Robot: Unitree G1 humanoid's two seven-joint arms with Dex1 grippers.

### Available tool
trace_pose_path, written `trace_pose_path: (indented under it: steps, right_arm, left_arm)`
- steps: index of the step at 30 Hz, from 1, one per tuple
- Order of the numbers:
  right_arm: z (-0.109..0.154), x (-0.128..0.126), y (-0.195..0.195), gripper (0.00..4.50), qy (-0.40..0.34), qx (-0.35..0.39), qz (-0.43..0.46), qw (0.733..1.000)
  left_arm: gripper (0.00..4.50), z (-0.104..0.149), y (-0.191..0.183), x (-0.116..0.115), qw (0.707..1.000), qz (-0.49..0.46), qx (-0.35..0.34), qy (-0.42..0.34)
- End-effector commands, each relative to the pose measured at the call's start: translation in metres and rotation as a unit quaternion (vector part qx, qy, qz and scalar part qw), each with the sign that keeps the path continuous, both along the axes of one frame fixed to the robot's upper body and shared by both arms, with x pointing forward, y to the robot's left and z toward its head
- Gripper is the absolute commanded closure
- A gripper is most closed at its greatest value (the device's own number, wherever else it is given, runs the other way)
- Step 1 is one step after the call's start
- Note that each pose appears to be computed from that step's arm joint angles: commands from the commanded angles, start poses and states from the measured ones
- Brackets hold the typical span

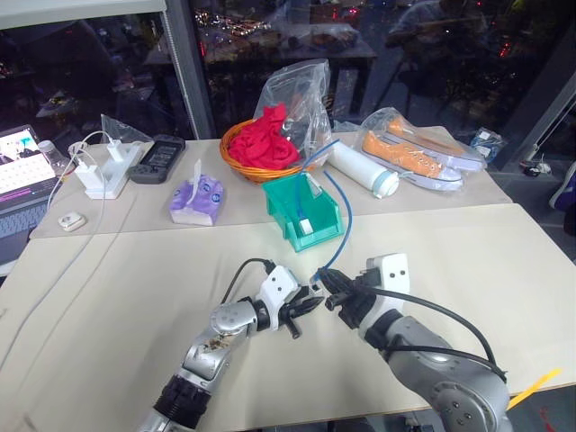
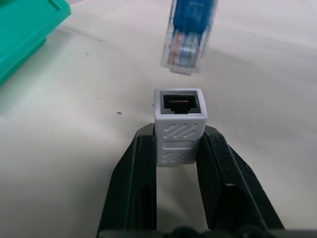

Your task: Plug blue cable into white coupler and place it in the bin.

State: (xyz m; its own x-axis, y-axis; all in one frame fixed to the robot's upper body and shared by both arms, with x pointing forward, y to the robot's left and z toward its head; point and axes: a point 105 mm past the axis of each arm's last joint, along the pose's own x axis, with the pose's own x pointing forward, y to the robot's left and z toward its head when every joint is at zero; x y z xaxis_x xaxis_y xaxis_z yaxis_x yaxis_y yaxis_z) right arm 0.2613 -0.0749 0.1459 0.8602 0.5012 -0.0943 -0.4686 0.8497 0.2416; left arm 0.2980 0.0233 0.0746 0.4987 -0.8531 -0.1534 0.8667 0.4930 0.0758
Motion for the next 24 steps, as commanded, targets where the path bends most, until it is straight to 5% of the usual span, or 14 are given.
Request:
trace_pose_path:
  steps: [1,24]
  right_arm:
    - [0.009,-0.006,0.001,4.50,-0.020,-0.017,0.003,1.000]
    - [-0.009,-0.003,0.004,4.50,-0.006,-0.111,0.020,0.994]
  left_arm:
    - [3.86,0.011,-0.005,-0.003,1.000,-0.009,-0.010,-0.018]
    - [3.86,0.011,-0.002,-0.003,1.000,0.003,-0.010,-0.019]
